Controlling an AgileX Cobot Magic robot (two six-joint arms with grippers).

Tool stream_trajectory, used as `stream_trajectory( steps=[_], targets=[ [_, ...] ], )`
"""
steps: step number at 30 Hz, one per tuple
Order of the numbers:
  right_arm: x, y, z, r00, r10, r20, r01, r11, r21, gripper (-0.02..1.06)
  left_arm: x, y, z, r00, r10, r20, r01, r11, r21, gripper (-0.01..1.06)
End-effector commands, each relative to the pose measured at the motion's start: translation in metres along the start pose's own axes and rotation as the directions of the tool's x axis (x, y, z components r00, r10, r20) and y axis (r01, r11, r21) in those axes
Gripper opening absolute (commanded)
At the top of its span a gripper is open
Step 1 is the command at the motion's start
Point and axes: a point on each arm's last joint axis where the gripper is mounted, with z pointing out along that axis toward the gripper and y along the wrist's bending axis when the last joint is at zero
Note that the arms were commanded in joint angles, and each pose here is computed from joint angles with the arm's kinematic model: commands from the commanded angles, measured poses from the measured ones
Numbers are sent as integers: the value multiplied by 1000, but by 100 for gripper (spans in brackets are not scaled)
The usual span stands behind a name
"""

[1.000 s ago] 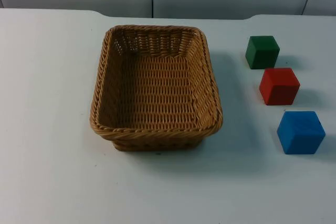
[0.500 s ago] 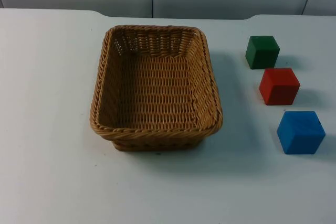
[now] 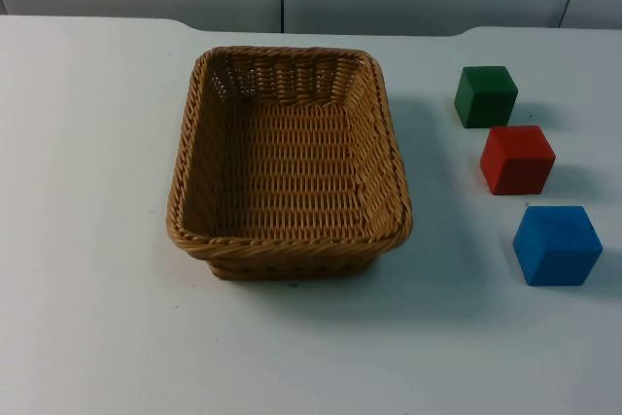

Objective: Pick up the basket with the left hand and place the blue cube into the basket with the right hand.

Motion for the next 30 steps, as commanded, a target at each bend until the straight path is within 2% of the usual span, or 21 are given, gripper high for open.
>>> stream_trajectory(
  steps=[1, 4, 5, 7, 10, 11, 14, 20, 25, 30],
  targets=[
    [0, 0, 0, 1000, -3, 9, 3, 1000, 11, 104, -14, -1, 19, 1000, -10, -24, 10, 999, 33, 87],
    [0, 0, 0, 1000, -3, 9, 3, 1000, 11, 104, -29, -7, 51, 997, -17, -78, 27, 992, 126, 87],
    [0, 0, 0, 1000, -3, 9, 3, 1000, 11, 104, -29, -7, 51, 997, -17, -78, 27, 992, 126, 87],
    [0, 0, 0, 1000, -3, 9, 3, 1000, 11, 104, -36, -12, 76, 993, -16, -114, 39, 979, 199, 87],
    [0, 0, 0, 1000, -3, 9, 3, 1000, 11, 104, -39, -14, 95, 991, -7, -135, 40, 969, 243, 87],
    [0, 0, 0, 1000, -3, 9, 3, 1000, 11, 104, -39, -14, 113, 985, -22, -171, 67, 963, 259, 87],
    [0, 0, 0, 1000, -3, 9, 3, 1000, 11, 104, -33, -15, 146, 969, -30, -247, 100, 956, 276, 87],
    [0, -1, 0, 1000, 0, 9, 0, 1000, 13, 104, -18, -20, 187, 942, -18, -334, 125, 945, 303, 87],
    [0, -1, 0, 1000, 0, 9, 0, 1000, 13, 104, -1, -37, 233, 903, 28, -428, 131, 933, 337, 87],
    [0, -1, 0, 1000, 0, 9, 0, 1000, 13, 104, 9, -52, 263, 878, 66, -475, 128, 922, 365, 87]
  ],
)
